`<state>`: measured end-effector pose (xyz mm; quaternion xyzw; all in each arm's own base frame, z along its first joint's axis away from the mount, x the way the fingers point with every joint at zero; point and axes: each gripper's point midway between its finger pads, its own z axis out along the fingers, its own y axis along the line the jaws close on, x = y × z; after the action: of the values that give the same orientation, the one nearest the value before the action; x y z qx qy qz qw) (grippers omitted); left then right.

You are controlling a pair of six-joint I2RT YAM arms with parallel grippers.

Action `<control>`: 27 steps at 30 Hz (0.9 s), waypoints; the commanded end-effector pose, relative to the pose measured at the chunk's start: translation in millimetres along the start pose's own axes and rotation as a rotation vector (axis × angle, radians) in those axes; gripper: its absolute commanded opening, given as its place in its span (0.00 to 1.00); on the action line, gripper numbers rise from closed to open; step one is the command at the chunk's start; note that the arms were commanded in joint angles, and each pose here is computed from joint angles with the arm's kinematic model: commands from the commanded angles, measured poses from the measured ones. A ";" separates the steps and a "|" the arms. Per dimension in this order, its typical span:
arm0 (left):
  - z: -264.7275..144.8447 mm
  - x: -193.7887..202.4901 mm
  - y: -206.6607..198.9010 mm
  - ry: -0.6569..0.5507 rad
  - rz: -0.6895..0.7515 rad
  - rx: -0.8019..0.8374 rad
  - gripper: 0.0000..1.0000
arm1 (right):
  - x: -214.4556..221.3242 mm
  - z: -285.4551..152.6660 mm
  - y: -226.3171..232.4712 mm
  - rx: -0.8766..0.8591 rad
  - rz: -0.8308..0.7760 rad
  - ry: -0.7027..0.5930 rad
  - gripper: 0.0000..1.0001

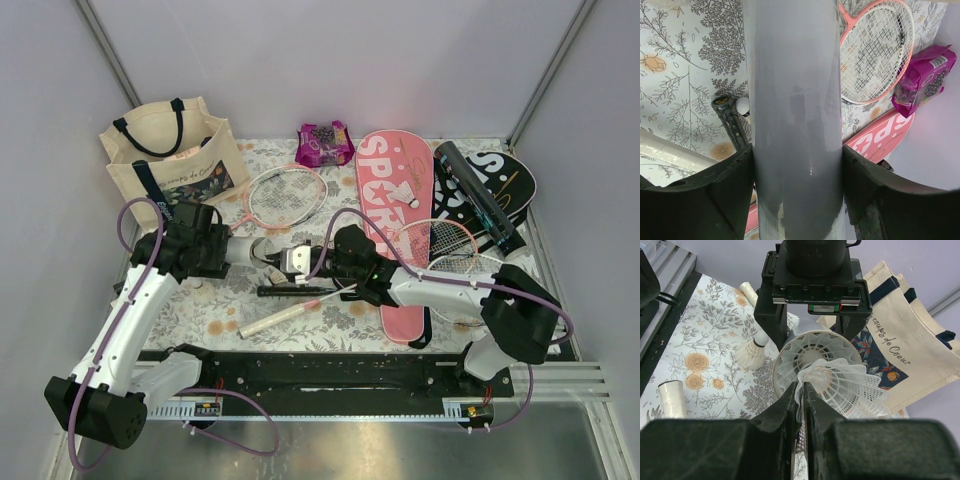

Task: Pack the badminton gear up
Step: Place the shuttlecock at the shuttle tube.

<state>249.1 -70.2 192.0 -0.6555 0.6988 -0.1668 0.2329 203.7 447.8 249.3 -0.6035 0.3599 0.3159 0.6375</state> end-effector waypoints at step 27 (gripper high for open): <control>-42.1 0.8 -31.1 0.055 -0.025 0.185 0.04 | -55.0 -21.2 -5.7 -0.023 0.184 -0.007 0.34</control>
<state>240.2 -69.8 209.4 -0.6456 0.6957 -0.1950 0.2473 175.4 424.1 276.5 -0.6010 0.4101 0.3676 0.5792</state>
